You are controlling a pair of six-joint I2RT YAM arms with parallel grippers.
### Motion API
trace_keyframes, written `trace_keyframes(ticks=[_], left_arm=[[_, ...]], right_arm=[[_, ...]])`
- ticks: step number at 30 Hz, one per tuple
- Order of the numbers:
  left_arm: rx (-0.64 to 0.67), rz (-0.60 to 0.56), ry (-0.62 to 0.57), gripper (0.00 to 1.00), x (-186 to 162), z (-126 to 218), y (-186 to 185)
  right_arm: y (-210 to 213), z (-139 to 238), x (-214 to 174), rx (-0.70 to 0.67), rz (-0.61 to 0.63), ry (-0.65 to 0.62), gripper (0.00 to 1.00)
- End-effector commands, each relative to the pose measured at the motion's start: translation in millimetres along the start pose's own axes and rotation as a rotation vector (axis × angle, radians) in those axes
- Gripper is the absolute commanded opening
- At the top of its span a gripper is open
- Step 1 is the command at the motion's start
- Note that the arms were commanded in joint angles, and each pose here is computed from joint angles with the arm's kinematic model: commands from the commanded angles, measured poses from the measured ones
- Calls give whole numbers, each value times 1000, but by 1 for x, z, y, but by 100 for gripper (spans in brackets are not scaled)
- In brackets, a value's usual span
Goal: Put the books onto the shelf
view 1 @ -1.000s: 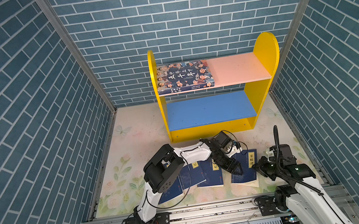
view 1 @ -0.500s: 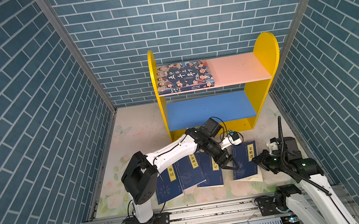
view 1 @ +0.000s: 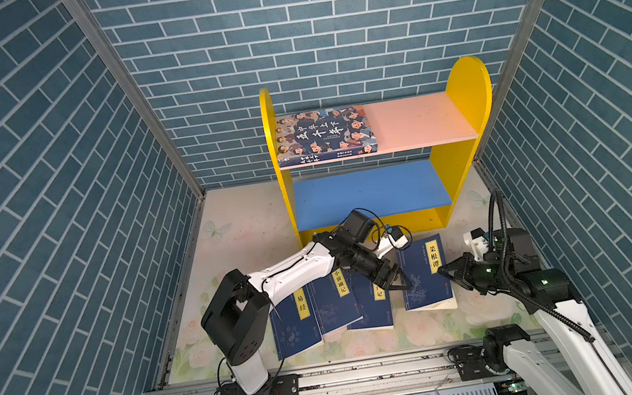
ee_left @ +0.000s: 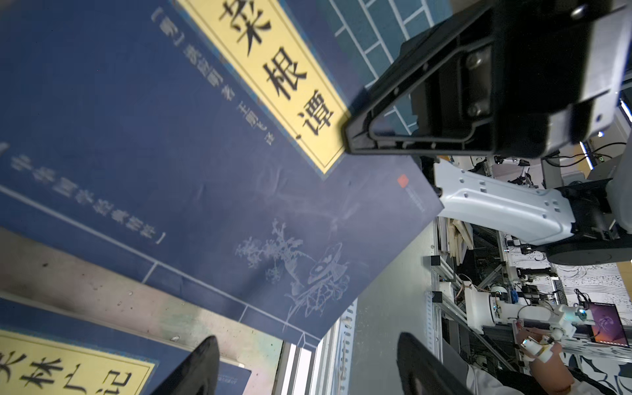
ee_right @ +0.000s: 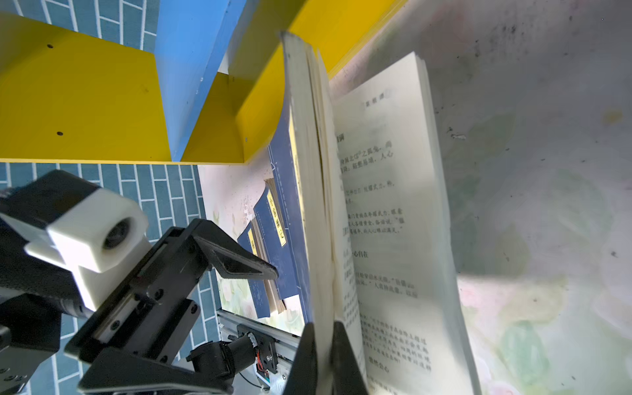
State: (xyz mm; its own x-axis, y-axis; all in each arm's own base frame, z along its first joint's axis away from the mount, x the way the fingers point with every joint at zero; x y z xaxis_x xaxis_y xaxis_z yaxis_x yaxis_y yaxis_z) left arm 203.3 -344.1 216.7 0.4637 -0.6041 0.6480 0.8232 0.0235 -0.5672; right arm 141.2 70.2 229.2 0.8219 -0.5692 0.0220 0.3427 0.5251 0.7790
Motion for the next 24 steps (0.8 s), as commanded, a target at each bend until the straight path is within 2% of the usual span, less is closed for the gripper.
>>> trace_keyframes(ticks=[1,3,7,10,15,17,24], left_arm=[[21,-23,-39,83,15,13,-10],[37,-42,-36,82,19,15,-10],[79,-151,-23,81,30,27,-16],[111,-154,-28,81,38,40,-17],[163,-26,-73,83,35,58,-11],[127,51,-98,83,29,62,-7],[79,125,-150,83,15,71,-1]], right_arm=[[15,8,-3,57,63,36,0],[19,9,-3,67,69,39,0],[28,12,0,82,84,46,0],[34,13,2,103,95,51,0],[49,16,5,174,133,59,0],[54,17,5,193,143,68,0],[71,22,9,246,172,87,0]])
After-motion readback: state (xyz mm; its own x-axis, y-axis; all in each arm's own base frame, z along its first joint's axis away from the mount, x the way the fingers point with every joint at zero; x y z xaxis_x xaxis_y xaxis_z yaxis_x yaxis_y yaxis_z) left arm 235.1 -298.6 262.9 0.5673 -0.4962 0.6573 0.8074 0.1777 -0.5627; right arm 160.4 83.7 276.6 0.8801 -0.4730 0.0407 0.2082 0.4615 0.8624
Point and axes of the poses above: each gripper's point midway between its finger pads, its own z axis back along the fingers, its own y axis along the line the jaws close on, x = y × z, the point moved 8 cm from there along z, back along the fingers, and after that the axes turned 14 degrees about -z, right-handed, at the moved point
